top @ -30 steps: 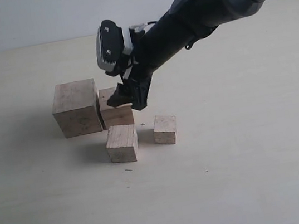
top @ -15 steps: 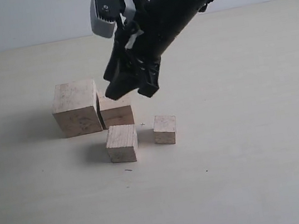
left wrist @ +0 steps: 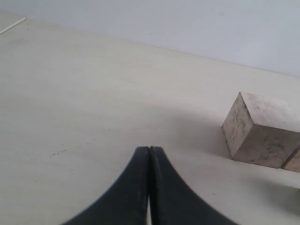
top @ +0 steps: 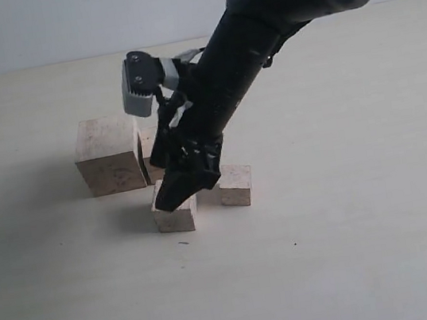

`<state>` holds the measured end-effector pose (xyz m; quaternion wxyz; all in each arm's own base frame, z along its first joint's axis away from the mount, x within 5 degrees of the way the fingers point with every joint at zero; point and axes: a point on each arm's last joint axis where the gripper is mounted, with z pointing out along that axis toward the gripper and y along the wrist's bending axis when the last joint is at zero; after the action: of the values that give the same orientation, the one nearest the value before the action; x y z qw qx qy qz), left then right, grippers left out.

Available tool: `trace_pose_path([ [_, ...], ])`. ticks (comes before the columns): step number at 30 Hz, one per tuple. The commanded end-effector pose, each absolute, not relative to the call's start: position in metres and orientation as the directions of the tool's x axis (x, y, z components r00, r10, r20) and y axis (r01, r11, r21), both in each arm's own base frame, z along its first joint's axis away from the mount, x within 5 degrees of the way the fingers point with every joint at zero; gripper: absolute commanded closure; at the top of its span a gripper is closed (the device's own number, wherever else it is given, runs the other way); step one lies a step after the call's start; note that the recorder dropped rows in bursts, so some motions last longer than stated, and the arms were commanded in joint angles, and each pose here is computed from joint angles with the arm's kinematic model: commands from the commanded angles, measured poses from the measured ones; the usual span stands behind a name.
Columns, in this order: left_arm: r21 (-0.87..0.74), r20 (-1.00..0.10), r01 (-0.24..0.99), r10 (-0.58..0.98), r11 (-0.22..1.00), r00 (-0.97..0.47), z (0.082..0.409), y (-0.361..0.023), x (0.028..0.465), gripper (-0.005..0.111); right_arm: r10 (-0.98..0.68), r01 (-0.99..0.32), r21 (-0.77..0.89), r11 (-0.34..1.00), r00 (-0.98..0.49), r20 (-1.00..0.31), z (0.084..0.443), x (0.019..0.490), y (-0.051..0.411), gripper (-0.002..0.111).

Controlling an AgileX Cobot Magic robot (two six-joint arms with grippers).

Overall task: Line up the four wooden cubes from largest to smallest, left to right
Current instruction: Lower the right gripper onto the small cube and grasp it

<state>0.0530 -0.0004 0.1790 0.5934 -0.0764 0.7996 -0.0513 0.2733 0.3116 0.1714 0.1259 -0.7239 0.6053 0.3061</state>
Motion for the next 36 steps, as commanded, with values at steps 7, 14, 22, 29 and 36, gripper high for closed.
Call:
trace_pose_path([
  [7,-0.173,-0.943,-0.055,-0.181,0.983,-0.280,0.179,-0.001,0.053,0.107,-0.882,-0.986,0.146,-0.078,0.000,-0.471,0.155,0.271,0.321,0.036],
  [14,-0.173,-0.943,-0.055,-0.181,0.983,-0.280,0.179,-0.001,0.053,0.107,-0.875,-0.992,0.114,-0.061,-0.002,-0.483,0.155,0.274,0.323,0.036],
  [22,-0.173,-0.943,-0.055,-0.181,0.983,-0.280,0.179,-0.001,0.053,0.107,-0.881,-0.989,0.133,-0.057,-0.013,-0.473,0.149,0.273,0.323,0.036],
  [29,-0.173,-0.943,-0.055,-0.181,0.983,-0.280,0.179,-0.001,0.053,0.107,-0.891,-0.985,0.164,-0.050,-0.030,-0.453,0.134,0.274,0.323,0.036],
  [36,-0.173,-0.943,-0.055,-0.181,0.983,-0.280,0.179,-0.001,0.053,0.107,-0.901,-0.980,0.199,-0.008,-0.079,-0.427,0.121,0.274,0.324,0.043],
])
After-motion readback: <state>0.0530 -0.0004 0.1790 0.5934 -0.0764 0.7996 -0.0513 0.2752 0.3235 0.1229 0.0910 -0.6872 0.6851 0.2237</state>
